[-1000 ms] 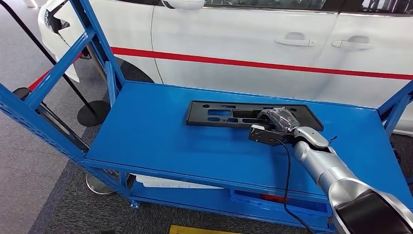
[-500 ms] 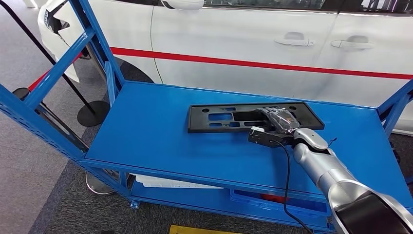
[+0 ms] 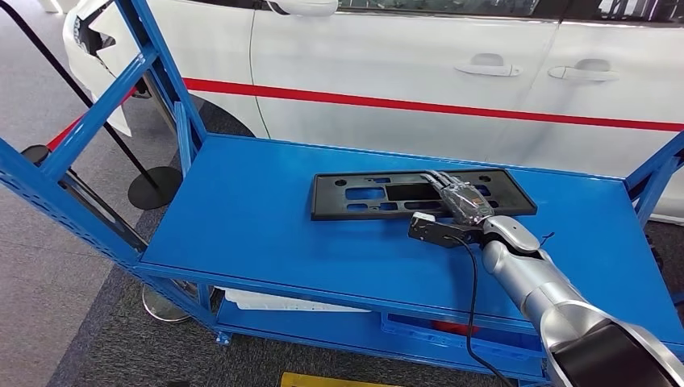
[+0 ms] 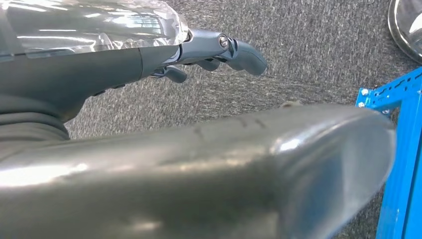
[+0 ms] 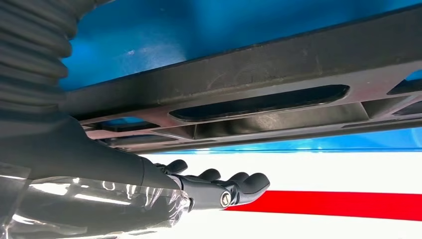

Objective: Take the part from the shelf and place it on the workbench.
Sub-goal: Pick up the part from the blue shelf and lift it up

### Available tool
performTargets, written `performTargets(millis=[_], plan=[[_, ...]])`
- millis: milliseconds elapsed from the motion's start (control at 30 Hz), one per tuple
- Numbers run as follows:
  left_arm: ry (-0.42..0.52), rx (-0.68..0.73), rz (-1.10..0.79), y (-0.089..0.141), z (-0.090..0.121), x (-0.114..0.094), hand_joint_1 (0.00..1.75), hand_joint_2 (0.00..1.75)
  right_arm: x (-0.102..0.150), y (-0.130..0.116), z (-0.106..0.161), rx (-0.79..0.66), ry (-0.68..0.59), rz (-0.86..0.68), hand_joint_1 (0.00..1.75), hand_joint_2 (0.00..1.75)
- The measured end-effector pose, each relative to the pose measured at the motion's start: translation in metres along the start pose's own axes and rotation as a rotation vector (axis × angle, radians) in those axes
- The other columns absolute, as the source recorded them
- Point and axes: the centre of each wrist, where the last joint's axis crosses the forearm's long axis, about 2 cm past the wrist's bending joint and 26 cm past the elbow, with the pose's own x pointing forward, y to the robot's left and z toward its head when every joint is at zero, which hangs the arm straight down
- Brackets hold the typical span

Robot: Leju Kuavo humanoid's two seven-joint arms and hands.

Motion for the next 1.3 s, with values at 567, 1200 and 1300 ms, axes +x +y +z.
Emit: performTargets(millis=[567, 1200, 1300], plan=[[-0.004, -0.003, -0.018, 0.000, 0.000, 0.000, 0.00, 0.00, -0.003, -0.005, 0.000, -0.035, -0.022, 0.024, 1.75, 1.75], [-0.007, -0.031, -0.019, -0.001, 0.000, 0.000, 0.00, 1.75, -0.003, -0.007, -0.001, -0.063, -0.027, 0.039, 1.75, 1.75], [-0.003, -0.033, -0.036, 0.000, 0.000, 0.000, 0.00, 1.75, -0.001, -0.013, -0.004, -0.093, -0.036, 0.050, 1.75, 1.75]])
